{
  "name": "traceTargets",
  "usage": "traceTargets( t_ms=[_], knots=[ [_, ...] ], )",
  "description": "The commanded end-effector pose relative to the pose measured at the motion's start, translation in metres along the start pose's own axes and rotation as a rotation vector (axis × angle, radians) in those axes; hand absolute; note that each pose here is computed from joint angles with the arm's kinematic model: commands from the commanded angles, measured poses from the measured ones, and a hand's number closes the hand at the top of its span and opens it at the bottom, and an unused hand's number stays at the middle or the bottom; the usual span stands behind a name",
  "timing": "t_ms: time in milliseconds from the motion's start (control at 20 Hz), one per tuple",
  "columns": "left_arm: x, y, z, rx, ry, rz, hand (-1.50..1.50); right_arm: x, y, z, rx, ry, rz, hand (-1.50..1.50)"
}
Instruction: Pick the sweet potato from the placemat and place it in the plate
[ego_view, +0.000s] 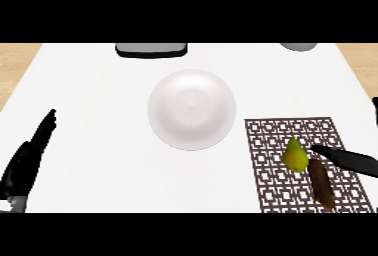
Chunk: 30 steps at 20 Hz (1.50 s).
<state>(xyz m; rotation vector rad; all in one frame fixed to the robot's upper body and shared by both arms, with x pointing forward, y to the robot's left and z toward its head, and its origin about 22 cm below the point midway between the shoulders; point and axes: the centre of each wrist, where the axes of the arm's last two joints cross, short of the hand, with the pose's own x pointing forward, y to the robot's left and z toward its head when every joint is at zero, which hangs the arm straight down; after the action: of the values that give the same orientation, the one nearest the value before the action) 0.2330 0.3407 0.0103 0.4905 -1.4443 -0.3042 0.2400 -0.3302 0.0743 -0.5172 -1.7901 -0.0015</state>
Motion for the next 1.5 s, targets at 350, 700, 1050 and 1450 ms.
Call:
traceTargets(
  t_ms=[350,700,1050,1450],
  knots=[
    [-0.026,0.008,0.021,0.043,-0.041,0.009,0.0,0.007,0.05,0.141,-0.316,-0.308,0.149,-1.5],
    [0.0,-0.014,0.017,0.025,-0.062,0.032,0.0,0.011,0.02,0.173,-0.069,-0.049,0.474,-1.5],
    [-0.011,-0.008,0.024,-0.001,-0.074,0.029,0.0,0.049,0.003,0.164,-0.034,0.198,0.701,-1.5],
    [-0.006,-0.02,0.004,-0.025,-0.074,0.041,0.0,0.063,0.018,0.112,0.087,0.417,0.84,-1.5]
  ],
)
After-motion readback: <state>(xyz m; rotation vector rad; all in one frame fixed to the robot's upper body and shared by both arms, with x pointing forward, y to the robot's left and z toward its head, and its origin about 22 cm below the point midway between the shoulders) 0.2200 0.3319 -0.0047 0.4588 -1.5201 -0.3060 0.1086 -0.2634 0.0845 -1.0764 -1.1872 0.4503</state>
